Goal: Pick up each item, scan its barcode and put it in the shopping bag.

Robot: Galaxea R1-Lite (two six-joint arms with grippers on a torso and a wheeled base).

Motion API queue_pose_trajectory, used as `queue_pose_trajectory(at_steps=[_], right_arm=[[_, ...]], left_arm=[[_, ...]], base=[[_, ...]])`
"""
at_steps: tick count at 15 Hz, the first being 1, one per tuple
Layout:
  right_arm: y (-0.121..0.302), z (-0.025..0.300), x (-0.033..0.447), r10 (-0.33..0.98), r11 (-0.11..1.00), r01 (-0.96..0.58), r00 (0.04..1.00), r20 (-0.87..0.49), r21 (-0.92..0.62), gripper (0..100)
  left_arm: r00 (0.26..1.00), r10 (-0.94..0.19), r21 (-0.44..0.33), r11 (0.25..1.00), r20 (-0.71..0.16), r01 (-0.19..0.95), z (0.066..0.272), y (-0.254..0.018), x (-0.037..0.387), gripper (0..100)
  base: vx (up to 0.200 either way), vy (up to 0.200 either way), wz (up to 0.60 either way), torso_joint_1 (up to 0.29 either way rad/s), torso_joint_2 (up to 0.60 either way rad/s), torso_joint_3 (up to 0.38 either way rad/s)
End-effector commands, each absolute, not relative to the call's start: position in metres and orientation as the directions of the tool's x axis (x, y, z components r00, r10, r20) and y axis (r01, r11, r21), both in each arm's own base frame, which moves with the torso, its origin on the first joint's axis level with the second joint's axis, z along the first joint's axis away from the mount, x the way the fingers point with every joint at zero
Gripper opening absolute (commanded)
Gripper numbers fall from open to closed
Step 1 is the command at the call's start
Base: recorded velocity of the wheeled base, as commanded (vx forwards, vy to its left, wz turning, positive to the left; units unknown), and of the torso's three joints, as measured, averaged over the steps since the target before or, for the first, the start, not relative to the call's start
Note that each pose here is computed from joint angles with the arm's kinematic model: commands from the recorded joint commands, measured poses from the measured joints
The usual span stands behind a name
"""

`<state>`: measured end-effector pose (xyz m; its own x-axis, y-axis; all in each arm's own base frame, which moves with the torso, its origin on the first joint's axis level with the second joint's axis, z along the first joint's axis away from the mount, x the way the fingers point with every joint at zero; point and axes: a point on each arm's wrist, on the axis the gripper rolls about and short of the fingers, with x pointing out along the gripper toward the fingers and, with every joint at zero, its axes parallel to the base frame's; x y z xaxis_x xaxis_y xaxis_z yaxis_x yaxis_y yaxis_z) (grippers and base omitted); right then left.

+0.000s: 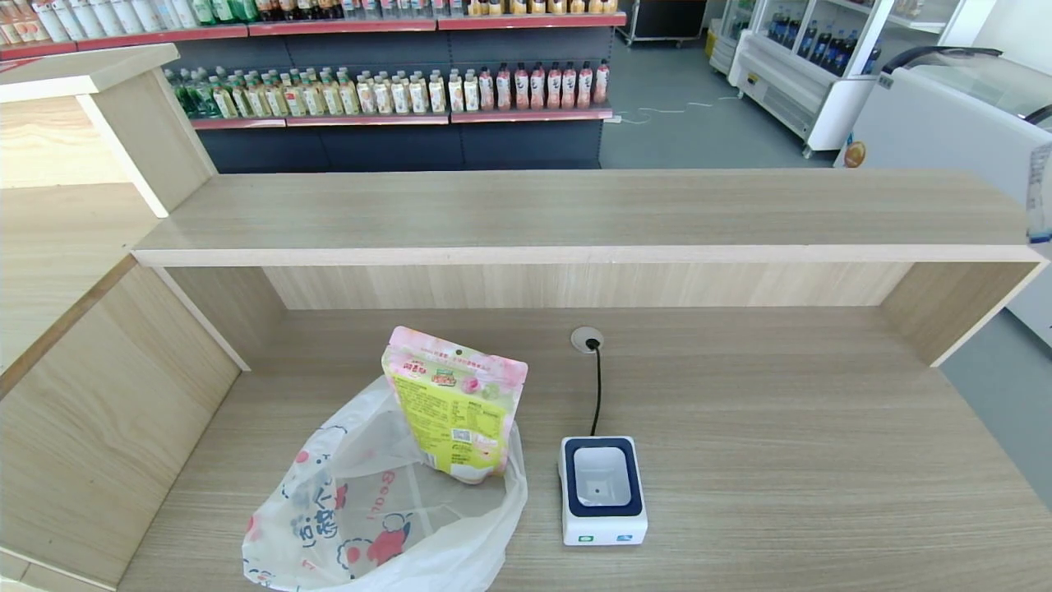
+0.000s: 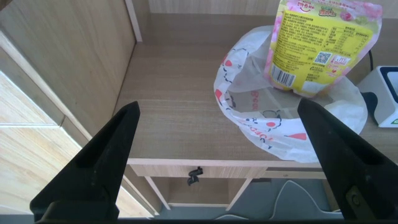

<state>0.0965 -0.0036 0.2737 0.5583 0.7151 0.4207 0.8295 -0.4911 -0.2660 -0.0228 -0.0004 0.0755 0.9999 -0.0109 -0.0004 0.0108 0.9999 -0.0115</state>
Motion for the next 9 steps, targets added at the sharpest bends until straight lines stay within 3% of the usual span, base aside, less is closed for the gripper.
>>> queue_pose_trajectory(at_steps=[1,4,7,9], right_arm=[[0.012,0.280,0.049,0.787,-0.469,0.883,0.418,0.453,0.000,0],[0.027,0.279,0.041,0.886,-0.256,0.937,0.129,0.445,0.237,0],[0.044,0.274,0.062,0.908,-0.165,0.940,0.026,0.419,0.299,0],[0.064,0.268,0.078,0.919,-0.035,0.960,-0.077,0.386,0.277,0]], left_arm=[[1.000,-0.011,-0.012,1.000,0.000,0.011,0.075,0.000,-0.023,100],[1.000,-0.011,-0.012,1.000,0.000,0.011,0.075,0.000,-0.023,100],[1.000,-0.011,-0.012,1.000,0.000,0.011,0.075,0.000,-0.023,100],[1.000,-0.011,-0.012,1.000,0.000,0.011,0.075,0.000,-0.023,100]], base=[[0.000,0.000,0.00,0.000,0.00,0.000],[0.000,0.000,0.00,0.000,0.00,0.000],[0.000,0.000,0.00,0.000,0.00,0.000],[0.000,0.000,0.00,0.000,0.00,0.000]])
